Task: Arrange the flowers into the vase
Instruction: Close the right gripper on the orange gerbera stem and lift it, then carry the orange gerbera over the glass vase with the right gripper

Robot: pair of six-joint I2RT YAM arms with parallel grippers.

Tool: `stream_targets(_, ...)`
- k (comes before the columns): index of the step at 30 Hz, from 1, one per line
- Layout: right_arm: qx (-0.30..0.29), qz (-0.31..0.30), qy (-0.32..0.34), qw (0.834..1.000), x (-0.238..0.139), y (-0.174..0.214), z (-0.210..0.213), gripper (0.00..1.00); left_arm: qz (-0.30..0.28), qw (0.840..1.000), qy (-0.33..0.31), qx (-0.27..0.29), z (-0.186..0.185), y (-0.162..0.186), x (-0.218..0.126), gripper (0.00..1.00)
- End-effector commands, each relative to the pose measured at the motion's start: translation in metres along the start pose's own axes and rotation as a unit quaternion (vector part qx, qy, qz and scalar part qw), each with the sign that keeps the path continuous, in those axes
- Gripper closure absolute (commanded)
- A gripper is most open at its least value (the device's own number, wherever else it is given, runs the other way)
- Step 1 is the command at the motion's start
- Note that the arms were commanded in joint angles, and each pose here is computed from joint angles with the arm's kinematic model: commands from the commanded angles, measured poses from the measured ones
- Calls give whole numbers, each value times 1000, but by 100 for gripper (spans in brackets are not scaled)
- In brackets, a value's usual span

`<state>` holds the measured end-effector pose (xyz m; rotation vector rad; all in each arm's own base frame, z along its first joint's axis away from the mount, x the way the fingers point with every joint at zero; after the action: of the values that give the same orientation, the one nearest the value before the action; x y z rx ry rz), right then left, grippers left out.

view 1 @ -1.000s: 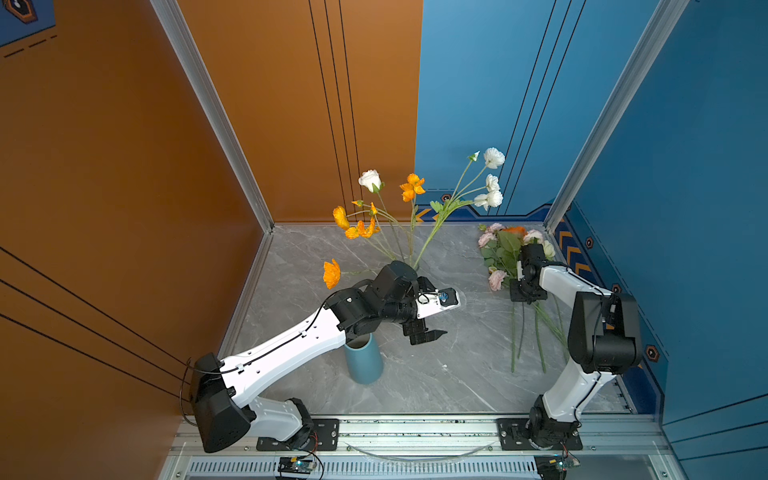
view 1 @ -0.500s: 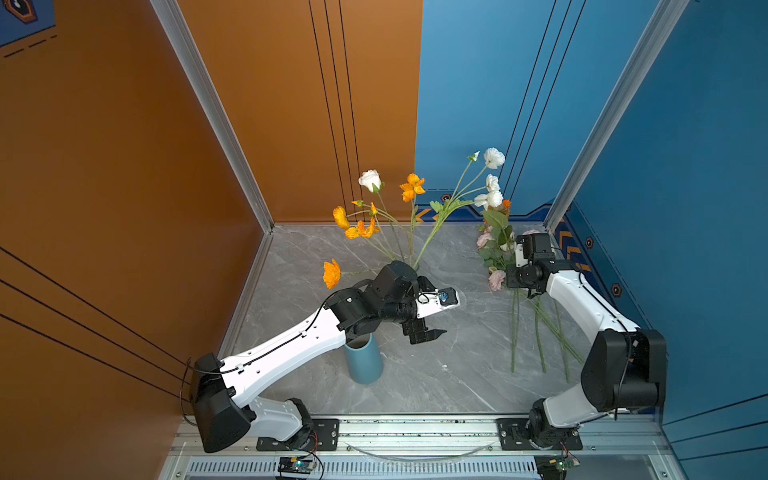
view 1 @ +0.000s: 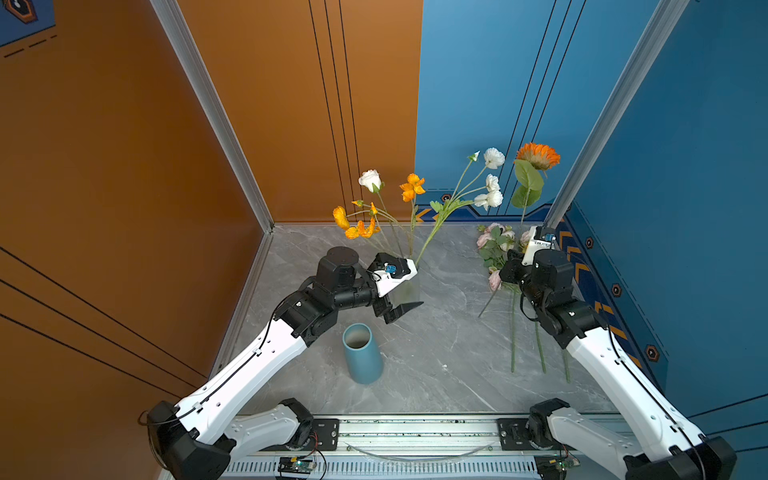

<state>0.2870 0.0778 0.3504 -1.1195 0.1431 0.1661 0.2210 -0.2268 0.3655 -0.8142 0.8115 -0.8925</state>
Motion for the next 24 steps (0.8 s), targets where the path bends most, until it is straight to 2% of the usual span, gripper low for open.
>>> stream_targets(1, -17, -120, -23, 992, -25, -39, 30, 100, -55, 998, 24, -14, -1, -11, 1, 2)
stream_targets(5, -36, -177, -100, 978, -49, -49, 71, 100, -49, 999, 18, -15, 0, -8, 2, 2)
stream_targets(8, -41, -214, -165, 962, -58, -47, 102, 100, -47, 999, 11, -13, 2, -8, 1, 2)
stream_targets(10, -46, -226, -186, 955, -58, -46, 117, 100, -46, 999, 5, -12, 4, -7, -1, 2)
stream_targets(17, -37, -240, -235, 941, -38, -34, 163, 100, -43, 999, -9, -11, 9, -5, -4, 2)
stream_targets(24, -16, -266, -239, 934, -19, -13, 176, 100, -48, 999, -18, -8, 12, -5, -9, 2)
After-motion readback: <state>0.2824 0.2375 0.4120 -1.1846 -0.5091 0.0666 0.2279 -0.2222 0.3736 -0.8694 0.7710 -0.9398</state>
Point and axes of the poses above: each gripper's point midway between its finger pads, its own x axis out along the fingers, its own z axis along the line the jaws close on, y = z × x, the point moved 6 cm from there along -x, back along the fingers, and after that the axes turned 12 degrees about x, right-handed, at the moved point
